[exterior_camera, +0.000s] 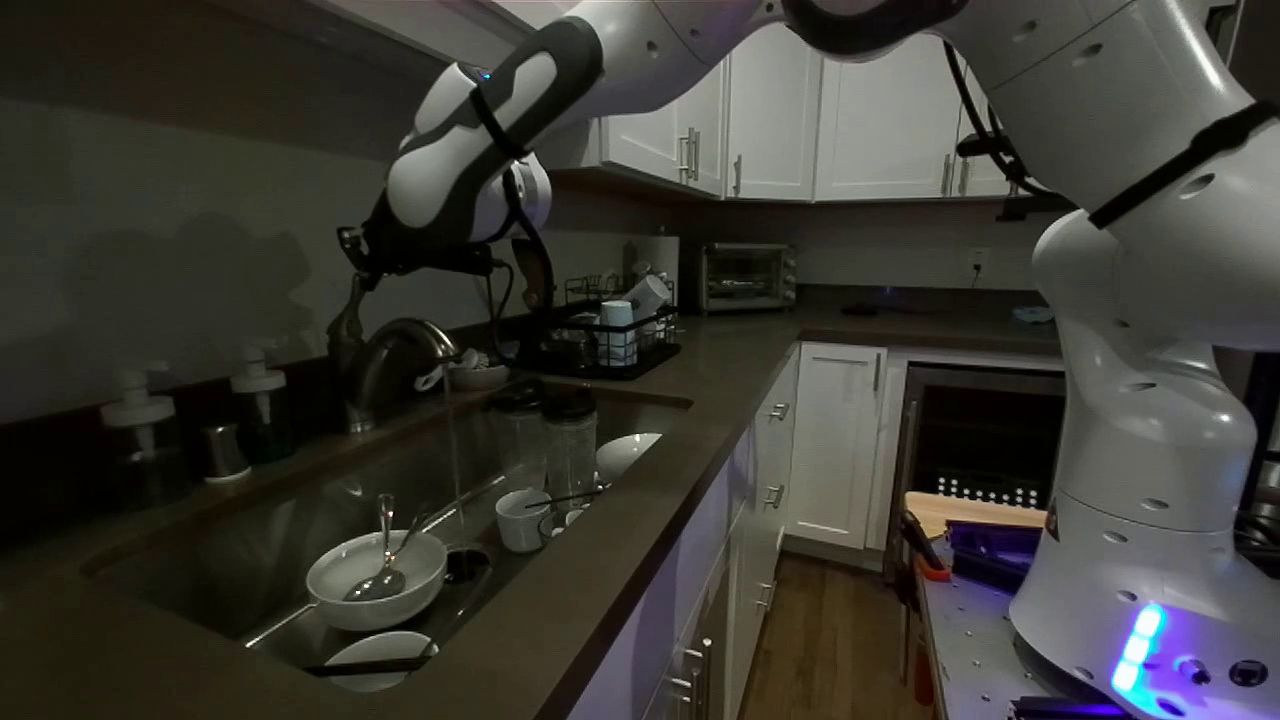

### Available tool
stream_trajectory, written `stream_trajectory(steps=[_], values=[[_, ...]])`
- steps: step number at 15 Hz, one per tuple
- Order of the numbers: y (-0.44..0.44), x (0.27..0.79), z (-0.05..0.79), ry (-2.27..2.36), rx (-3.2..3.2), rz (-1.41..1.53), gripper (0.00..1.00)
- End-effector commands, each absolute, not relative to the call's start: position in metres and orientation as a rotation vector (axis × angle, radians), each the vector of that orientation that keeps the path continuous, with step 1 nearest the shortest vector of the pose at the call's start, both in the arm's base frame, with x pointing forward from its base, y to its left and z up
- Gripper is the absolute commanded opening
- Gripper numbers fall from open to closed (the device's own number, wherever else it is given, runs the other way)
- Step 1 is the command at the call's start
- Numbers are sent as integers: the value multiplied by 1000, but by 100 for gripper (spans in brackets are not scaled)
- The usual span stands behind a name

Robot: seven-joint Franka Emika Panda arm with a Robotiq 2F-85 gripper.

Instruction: Lift u the tap handle

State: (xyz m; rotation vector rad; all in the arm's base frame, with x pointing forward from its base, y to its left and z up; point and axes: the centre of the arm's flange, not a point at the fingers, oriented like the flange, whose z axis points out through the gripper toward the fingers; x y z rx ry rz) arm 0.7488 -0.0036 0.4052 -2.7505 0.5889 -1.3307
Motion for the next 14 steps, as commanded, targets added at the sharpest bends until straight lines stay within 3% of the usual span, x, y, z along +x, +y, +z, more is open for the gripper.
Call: stream_trajectory(steps=[1,14], values=[[-3,758,407,573,-2774,-1321,4],[-8,776,414,568,-2770,-1366,4]])
